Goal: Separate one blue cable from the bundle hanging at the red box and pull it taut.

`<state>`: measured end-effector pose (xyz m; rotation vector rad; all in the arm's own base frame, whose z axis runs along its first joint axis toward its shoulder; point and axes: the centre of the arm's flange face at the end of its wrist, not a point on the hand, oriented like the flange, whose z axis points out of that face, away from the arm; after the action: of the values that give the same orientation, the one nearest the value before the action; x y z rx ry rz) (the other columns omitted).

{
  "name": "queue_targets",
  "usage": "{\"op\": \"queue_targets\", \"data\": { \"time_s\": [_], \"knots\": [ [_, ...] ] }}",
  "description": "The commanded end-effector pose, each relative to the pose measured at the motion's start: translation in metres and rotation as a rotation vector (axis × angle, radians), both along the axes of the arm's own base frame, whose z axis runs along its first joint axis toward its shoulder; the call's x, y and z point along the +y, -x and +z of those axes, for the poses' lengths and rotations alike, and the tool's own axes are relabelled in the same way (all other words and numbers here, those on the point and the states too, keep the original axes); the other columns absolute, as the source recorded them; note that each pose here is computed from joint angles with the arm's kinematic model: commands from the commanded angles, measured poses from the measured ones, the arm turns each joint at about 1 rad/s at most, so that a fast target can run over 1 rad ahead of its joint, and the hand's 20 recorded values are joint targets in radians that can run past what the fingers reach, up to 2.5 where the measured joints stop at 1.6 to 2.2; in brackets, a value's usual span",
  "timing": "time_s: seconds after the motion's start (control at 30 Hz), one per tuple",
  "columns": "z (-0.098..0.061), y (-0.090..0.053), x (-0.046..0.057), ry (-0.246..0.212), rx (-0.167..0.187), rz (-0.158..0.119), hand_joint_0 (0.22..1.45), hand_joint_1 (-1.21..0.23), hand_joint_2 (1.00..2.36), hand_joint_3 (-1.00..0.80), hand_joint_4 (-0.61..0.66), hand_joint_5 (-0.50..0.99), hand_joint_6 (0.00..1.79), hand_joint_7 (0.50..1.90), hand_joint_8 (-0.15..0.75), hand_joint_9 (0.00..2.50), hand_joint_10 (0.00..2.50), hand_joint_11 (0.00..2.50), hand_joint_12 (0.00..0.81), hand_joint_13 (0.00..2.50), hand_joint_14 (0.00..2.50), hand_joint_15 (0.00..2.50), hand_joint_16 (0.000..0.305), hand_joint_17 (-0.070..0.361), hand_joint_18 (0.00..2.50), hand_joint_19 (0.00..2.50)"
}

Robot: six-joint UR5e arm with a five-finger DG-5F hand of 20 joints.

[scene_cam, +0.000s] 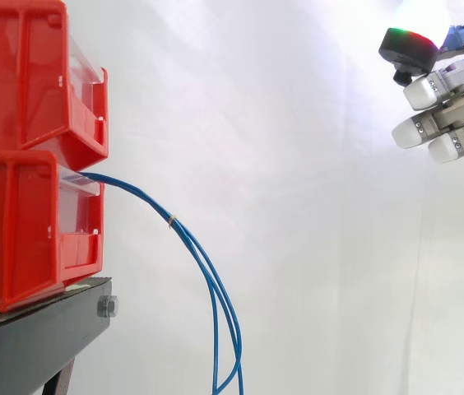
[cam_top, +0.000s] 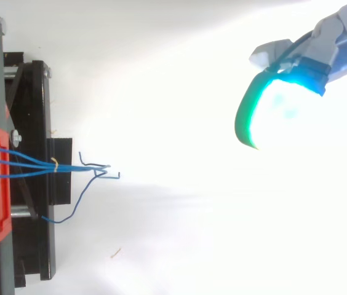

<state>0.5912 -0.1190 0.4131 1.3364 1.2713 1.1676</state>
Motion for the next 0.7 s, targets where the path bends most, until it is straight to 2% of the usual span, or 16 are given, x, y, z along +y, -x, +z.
{"op": "queue_targets", "data": {
  "time_s": [0.0,0.67],
  "knots": [
    [0.0002,0.0002,-0.0003,0.0,0.0,-0.001,0.41,-0.47,1.0,-0.5,0.18,-0.24,0.5,0.75,0.283,0.39,0.0,0.18,0.365,0.2,0.0,0.05,0.053,0.119,0.01,0.01],
    [0.0002,0.0,0.0006,0.0,0.0,0.001,0.41,-0.52,1.0,-0.5,0.18,-0.24,0.5,0.75,0.281,0.4,0.0,0.19,0.363,0.21,0.0,0.05,0.052,0.117,0.03,0.02]
  ]
}}
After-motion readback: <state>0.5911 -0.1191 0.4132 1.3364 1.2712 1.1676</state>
